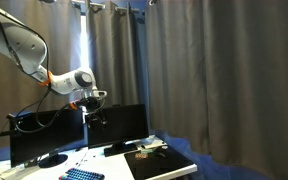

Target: Press a key on the keyboard

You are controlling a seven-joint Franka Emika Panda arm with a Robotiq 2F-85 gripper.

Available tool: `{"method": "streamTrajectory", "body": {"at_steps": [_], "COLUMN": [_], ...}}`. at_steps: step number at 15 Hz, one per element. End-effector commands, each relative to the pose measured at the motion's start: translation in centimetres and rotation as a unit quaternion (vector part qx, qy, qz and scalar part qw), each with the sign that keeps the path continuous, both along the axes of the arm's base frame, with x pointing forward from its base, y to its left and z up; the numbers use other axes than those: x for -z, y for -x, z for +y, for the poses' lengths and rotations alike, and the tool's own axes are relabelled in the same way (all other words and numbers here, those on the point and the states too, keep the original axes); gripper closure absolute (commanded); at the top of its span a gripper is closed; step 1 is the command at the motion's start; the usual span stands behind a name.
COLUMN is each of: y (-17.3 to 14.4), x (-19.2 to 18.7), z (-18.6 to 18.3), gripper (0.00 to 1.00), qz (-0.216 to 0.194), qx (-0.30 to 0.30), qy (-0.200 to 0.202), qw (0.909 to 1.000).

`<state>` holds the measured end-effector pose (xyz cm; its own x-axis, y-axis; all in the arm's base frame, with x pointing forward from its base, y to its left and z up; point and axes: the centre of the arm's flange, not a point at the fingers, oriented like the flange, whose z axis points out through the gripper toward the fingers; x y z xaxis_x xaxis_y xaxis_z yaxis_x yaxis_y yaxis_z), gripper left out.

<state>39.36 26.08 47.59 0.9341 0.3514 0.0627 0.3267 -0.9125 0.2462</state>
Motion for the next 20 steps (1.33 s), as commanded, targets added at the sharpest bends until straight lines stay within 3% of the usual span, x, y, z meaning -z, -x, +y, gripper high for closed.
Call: {"method": "streamTrajectory", "body": {"at_steps": [1,5,10,11,13,18,20], "y": [-1.2,-0.4,0.3,1.4,1.2,0.9,1.4], "x": [2.1,5.4,9.1,8.6,9.7,9.7,10.9], "z": [6.7,12.5,17.0,15.1,16.1,16.4,18.0], "gripper": [0.00,0.00,0.00,0.00,0.00,0.00,0.00], "qz": [0.021,0.051,0.102,0.083,0.095,0.097,0.098], "qx": [-0.097,-0.202,-0.309,-0.278,-0.295,-0.301,-0.321], "qy": [-0.023,-0.032,-0.028,-0.027,-0.029,-0.031,-0.047], "qw": [0.9948,0.9776,0.9452,0.9567,0.9504,0.9480,0.9406]}}
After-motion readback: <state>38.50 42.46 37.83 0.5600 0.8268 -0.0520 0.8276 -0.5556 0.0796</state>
